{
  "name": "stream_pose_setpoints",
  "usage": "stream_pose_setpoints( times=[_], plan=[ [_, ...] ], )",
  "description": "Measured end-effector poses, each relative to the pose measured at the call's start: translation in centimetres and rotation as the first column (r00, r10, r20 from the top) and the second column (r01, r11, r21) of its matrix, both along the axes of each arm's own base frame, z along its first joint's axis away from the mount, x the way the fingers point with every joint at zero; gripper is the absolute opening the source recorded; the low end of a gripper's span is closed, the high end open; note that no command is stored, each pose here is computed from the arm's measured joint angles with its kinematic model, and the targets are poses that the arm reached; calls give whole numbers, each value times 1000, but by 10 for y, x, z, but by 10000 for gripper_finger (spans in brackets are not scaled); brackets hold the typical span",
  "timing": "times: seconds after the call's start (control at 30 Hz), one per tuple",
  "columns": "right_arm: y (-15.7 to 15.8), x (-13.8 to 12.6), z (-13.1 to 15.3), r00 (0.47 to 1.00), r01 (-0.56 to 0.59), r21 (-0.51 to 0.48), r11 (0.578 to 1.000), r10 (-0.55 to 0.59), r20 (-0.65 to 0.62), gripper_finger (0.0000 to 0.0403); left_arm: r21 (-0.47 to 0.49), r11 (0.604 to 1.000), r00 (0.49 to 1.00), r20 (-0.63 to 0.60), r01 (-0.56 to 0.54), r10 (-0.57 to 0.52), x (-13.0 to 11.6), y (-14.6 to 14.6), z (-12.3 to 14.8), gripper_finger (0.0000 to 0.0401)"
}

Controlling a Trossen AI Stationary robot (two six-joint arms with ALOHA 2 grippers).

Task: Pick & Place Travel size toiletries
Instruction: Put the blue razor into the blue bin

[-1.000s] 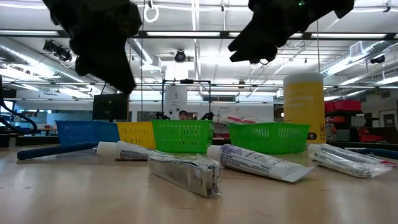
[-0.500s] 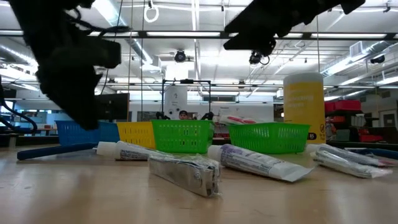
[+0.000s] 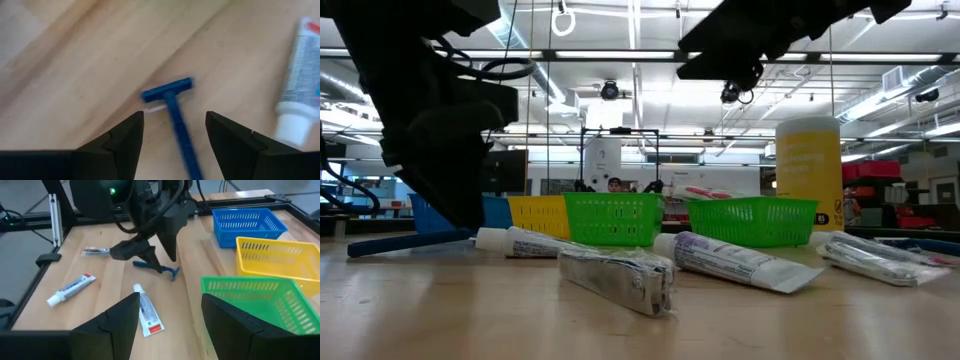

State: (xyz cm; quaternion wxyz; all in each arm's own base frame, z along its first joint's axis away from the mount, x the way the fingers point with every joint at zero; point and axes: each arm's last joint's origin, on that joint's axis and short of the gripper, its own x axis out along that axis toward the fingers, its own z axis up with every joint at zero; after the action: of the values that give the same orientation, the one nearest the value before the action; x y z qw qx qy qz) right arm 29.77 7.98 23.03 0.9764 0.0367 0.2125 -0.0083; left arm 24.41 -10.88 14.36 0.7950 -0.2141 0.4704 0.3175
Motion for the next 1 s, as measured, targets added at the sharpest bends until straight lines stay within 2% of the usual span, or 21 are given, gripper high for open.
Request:
stream_pose_setpoints(
  times=[0.67,1.0],
  plan=[
    [0,0,-2,1000,-2,-7,1000,2,-14,225,-43,999,1000,-1,8,-8,1,-2,0,222],
    [0,0,-2,1000,-2,-8,1000,2,-17,225,-38,998,998,11,-56,57,-7,3,-13,222]
  ],
)
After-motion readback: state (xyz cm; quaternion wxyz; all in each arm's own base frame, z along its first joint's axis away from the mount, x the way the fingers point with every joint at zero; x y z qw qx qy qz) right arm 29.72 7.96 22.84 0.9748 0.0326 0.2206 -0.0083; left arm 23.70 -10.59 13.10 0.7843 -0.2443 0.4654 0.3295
